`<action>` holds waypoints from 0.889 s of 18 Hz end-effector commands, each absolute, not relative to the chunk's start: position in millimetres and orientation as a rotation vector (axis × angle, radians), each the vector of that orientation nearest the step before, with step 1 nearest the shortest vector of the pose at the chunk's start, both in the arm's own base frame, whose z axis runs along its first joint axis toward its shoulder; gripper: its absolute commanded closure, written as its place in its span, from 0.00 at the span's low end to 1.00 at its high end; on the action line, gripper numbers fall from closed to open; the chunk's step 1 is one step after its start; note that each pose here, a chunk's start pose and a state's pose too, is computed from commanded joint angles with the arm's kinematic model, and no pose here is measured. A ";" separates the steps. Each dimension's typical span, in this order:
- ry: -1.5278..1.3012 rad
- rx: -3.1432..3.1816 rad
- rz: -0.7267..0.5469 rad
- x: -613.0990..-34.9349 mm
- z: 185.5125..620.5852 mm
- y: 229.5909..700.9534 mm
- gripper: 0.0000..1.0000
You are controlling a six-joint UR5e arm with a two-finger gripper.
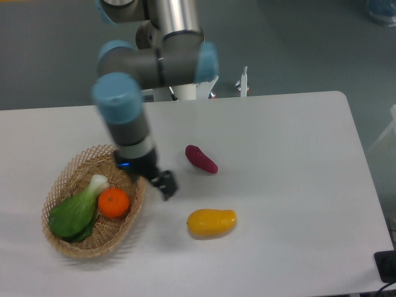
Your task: Place the orange in the basket
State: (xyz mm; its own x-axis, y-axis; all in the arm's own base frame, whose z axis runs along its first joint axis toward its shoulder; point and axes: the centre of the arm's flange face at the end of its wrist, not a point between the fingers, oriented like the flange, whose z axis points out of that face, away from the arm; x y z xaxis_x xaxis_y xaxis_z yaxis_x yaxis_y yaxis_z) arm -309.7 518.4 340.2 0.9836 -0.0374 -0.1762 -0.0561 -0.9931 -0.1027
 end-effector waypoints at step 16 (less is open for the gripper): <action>0.519 -3.038 0.260 -498.0 313.4 355.6 0.00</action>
State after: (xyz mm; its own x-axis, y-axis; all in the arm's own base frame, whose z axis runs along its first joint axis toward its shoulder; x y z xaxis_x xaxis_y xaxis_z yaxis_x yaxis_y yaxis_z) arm -498.0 355.6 313.4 0.9296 -0.3253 -0.1731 -0.3335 -0.9425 -0.0197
